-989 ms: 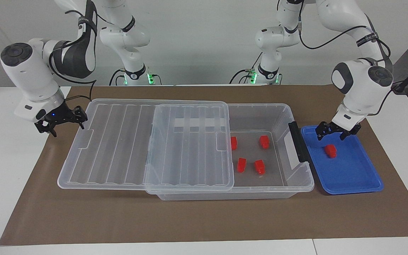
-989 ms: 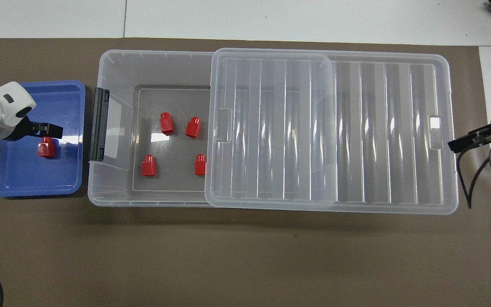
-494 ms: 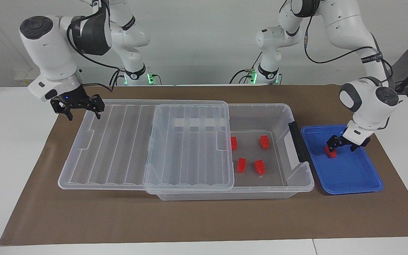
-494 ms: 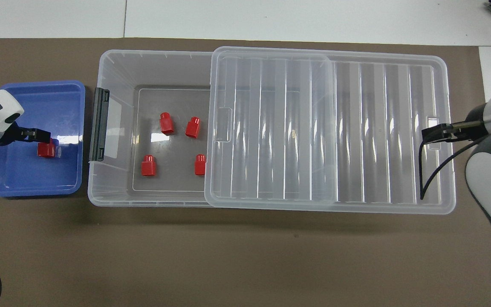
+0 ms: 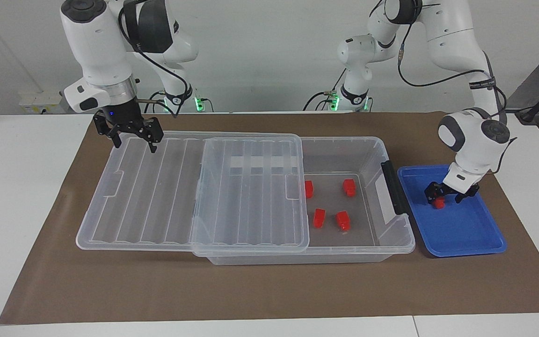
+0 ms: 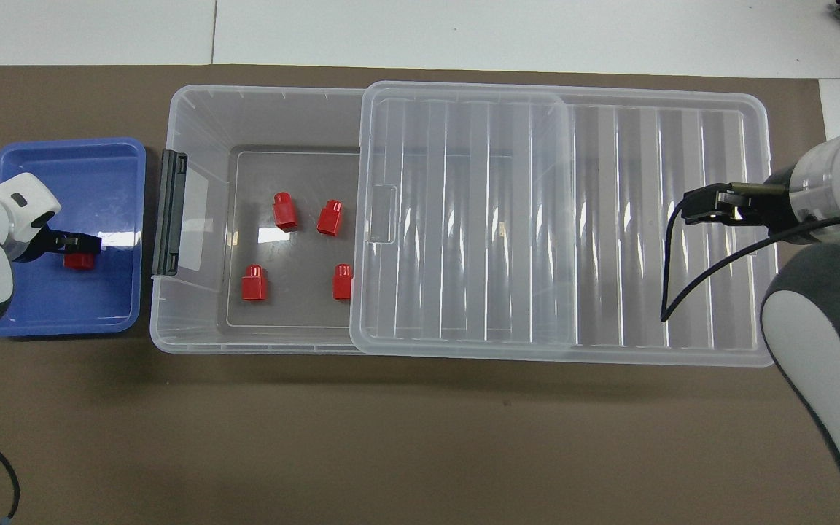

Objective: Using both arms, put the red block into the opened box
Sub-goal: 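Lift the red block with the left gripper above the blue tray, then carry the red block with the left gripper into the open box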

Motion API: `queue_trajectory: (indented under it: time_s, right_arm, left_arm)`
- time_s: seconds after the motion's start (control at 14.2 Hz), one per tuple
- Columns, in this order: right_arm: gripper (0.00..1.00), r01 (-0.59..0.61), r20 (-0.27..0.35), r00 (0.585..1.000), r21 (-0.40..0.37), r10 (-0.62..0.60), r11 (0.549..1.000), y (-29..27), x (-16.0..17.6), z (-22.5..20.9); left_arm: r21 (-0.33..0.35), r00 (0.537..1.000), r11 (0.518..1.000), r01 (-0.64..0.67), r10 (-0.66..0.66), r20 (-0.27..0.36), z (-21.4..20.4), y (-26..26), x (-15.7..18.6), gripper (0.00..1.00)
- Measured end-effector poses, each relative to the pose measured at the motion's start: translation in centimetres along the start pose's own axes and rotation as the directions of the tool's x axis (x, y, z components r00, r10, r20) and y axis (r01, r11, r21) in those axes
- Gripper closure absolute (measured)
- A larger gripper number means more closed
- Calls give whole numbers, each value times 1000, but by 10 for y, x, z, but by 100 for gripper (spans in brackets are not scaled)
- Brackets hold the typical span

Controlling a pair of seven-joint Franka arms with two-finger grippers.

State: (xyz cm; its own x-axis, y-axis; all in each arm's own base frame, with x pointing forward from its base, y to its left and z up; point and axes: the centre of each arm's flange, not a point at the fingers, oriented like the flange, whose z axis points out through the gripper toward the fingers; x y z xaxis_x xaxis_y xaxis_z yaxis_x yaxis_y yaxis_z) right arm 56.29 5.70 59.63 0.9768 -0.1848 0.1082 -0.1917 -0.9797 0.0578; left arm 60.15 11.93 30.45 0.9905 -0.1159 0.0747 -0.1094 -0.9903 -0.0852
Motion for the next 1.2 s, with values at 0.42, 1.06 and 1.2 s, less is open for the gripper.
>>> queue_trajectory:
  time_s: [0.42, 1.06, 1.2]
  right_arm:
    - [0, -52, 26, 998, -2, 52, 999, 20, 0, -24]
    - [0, -61, 59, 996, 10, 60, 998, 22, -2, -22]
    - [0, -60, 59, 996, 11, 60, 998, 22, -3, -22]
  left_arm:
    - [-1, 1000, 1000, -3, 3, 1, 1, 0, 0, 65]
    - [-97, 993, 993, 69, -59, 104, -84, -3, 34, 66]
    - [-143, 986, 981, 130, -112, 126, -163, 7, 51, 66]
